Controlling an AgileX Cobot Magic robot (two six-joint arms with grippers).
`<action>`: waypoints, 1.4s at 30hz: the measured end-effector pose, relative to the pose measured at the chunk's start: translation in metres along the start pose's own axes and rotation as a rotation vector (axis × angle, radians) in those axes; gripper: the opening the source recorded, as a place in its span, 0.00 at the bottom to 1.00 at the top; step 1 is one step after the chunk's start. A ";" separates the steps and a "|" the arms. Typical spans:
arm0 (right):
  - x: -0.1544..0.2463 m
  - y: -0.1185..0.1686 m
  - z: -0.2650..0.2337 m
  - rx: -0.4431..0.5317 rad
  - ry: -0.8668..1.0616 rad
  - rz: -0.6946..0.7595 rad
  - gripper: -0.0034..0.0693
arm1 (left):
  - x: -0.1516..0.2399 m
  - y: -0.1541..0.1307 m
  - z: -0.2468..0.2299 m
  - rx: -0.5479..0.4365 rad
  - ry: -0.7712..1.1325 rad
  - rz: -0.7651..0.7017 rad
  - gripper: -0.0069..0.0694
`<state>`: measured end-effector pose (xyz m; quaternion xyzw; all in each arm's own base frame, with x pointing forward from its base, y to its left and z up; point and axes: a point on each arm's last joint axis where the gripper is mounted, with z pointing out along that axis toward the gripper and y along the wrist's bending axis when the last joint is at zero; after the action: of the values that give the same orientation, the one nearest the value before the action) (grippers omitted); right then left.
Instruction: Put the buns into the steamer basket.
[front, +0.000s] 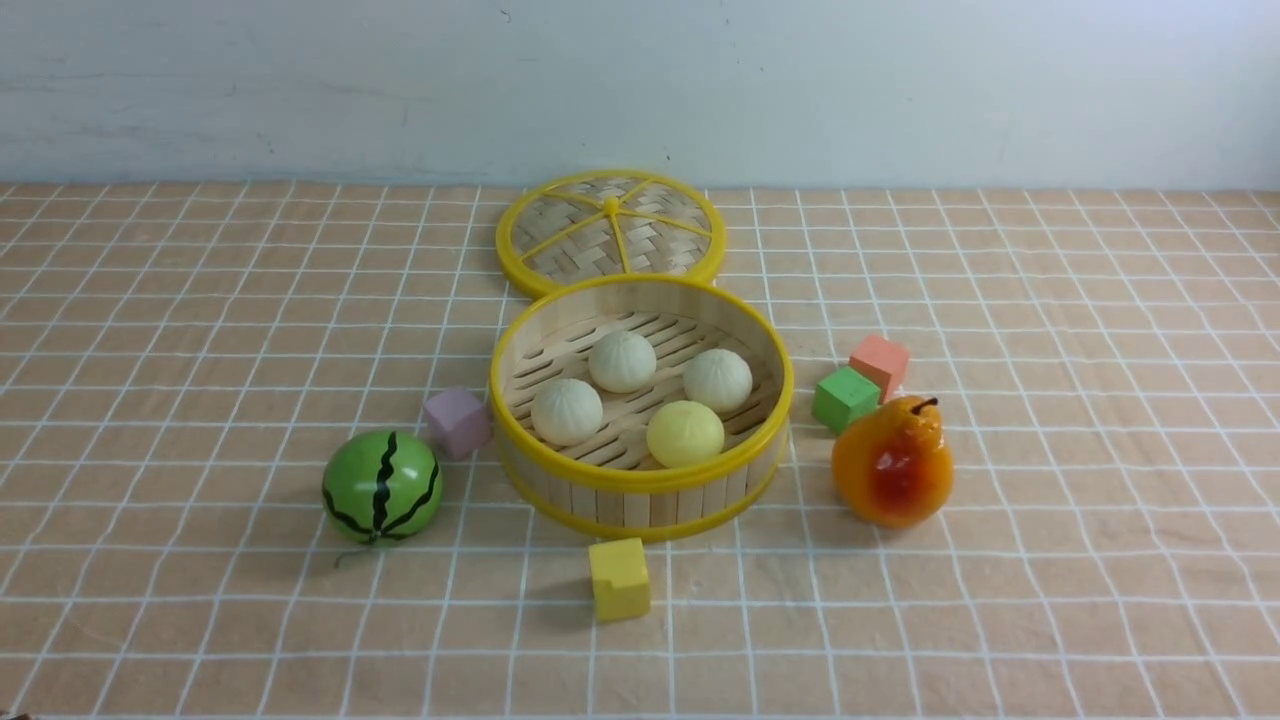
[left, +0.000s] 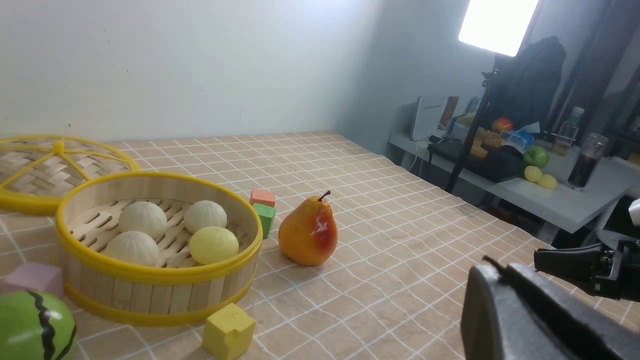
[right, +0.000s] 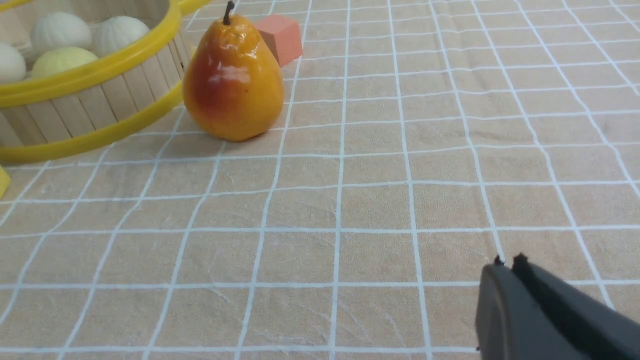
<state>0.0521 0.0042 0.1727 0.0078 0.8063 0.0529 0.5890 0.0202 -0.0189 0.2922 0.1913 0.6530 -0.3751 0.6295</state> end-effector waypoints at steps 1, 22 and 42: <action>0.000 0.000 0.000 0.000 0.000 0.000 0.06 | 0.000 0.000 0.000 0.000 0.000 0.000 0.09; 0.000 0.000 0.000 -0.002 0.001 0.006 0.08 | 0.000 0.009 0.000 -0.256 -0.076 0.093 0.09; 0.000 0.000 0.000 -0.003 0.002 0.010 0.10 | 0.112 0.061 0.004 -0.799 0.144 -0.168 0.07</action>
<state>0.0520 0.0045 0.1725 0.0108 0.8068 0.0570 0.5880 0.0521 -0.0072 0.1694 -0.0963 0.8029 -0.1277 0.5743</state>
